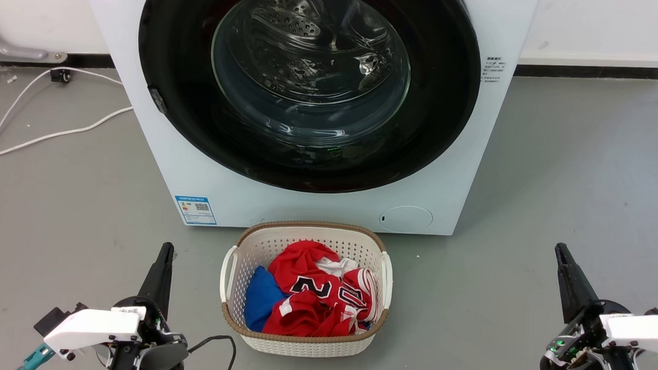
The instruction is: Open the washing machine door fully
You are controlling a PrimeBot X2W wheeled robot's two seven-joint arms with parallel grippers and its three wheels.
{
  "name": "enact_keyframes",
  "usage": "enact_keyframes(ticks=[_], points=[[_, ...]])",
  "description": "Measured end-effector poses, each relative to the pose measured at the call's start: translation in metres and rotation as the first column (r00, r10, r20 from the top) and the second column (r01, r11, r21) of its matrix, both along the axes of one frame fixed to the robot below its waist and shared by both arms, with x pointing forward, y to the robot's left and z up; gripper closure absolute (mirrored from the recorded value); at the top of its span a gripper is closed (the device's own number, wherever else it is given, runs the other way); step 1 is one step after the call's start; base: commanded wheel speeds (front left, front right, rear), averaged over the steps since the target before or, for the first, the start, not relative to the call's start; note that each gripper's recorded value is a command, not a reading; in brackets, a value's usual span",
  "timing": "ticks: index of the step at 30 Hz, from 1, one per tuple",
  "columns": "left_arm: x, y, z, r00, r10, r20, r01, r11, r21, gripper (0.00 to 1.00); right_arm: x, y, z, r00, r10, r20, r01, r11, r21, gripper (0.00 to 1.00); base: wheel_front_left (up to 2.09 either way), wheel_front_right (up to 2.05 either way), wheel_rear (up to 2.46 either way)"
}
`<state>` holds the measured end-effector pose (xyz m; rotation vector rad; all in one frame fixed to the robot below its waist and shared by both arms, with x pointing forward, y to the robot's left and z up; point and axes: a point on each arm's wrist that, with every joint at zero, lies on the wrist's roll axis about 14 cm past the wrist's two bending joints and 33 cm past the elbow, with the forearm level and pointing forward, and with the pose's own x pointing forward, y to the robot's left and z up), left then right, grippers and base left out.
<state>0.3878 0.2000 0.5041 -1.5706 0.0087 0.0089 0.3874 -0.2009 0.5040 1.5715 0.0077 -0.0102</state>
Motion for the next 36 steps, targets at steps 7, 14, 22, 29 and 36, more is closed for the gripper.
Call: enact_keyframes(ticks=[7, 14, 22, 29, 36], points=[[-0.006, -0.001, -0.015, 0.999, 0.0, -0.044, 0.0, 1.0, -0.006, 0.0, -0.006, 0.0, -0.015, 0.999, -0.002, -0.044, 0.002, 1.0, 0.003, 0.0, 0.0, 0.0, 0.0], [-0.007, -0.012, -0.015, 0.999, -0.012, -0.045, 0.012, 1.0, 0.002, 0.0, -0.009, 0.001, -0.017, 0.999, -0.015, -0.049, 0.014, 1.0, -0.013, 0.0, 0.0, 0.0, 0.0], [-0.005, -0.017, -0.007, 1.0, -0.016, -0.02, 0.018, 0.995, 0.097, 0.0, -0.01, 0.003, -0.011, 0.999, -0.024, -0.033, 0.021, 0.995, -0.098, 0.0, 0.0, 0.0, 0.0], [-0.003, -0.02, 0.004, 1.0, -0.01, 0.013, 0.008, 0.987, 0.16, 0.0, -0.01, 0.006, -0.005, 1.0, -0.023, -0.014, 0.02, 0.979, -0.201, 0.0, 0.0, 0.0, 0.0], [-0.003, -0.024, 0.01, 0.999, -0.014, 0.034, 0.006, 0.971, 0.24, 0.0, -0.011, 0.009, -0.002, 1.0, -0.021, -0.001, 0.02, 0.953, -0.303, 0.0, 0.0, 0.0, 0.0]])
